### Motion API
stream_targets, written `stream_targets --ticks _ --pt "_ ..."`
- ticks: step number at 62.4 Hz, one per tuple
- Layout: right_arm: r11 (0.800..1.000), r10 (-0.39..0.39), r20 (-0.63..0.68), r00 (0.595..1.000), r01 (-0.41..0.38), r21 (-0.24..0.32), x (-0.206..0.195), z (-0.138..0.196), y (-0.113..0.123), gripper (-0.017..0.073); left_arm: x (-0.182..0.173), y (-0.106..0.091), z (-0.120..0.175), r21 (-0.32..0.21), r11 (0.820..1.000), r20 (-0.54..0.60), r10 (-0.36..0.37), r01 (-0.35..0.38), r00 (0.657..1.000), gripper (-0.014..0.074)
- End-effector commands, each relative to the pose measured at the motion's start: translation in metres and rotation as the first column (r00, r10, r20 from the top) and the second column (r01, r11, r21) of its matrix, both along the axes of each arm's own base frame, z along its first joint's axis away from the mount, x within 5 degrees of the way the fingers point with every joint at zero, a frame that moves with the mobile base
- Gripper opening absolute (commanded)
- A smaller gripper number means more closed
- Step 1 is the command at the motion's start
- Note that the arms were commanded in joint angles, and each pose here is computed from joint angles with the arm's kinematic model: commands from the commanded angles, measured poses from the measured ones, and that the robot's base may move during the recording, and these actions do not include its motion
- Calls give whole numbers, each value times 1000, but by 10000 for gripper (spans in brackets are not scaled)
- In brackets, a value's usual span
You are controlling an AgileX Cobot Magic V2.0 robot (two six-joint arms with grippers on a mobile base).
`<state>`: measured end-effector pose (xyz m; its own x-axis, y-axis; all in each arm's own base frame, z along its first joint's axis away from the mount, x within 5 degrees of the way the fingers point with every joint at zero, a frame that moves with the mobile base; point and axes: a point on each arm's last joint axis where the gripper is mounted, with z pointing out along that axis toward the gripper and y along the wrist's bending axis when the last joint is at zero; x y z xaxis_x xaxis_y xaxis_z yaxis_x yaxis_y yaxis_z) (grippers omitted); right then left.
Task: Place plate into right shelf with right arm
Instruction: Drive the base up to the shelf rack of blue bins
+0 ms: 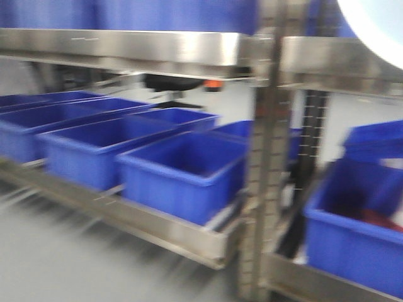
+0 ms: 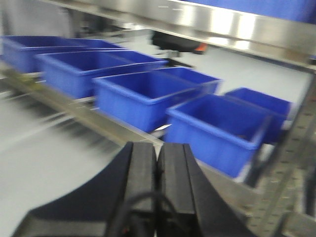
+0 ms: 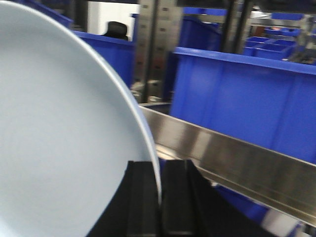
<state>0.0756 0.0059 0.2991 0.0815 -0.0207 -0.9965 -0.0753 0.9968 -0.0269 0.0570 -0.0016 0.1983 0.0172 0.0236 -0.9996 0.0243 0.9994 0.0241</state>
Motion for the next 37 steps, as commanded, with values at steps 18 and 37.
stream_targets --ticks 18,37 --pt "1000 -13 117 993 13 1 -2 18 -1 54 -1 1 5 -18 1000 89 10 -9 996 -128" --pt "1000 -13 117 993 13 1 -2 18 -1 54 -1 1 5 -18 1000 89 10 -9 996 -128"
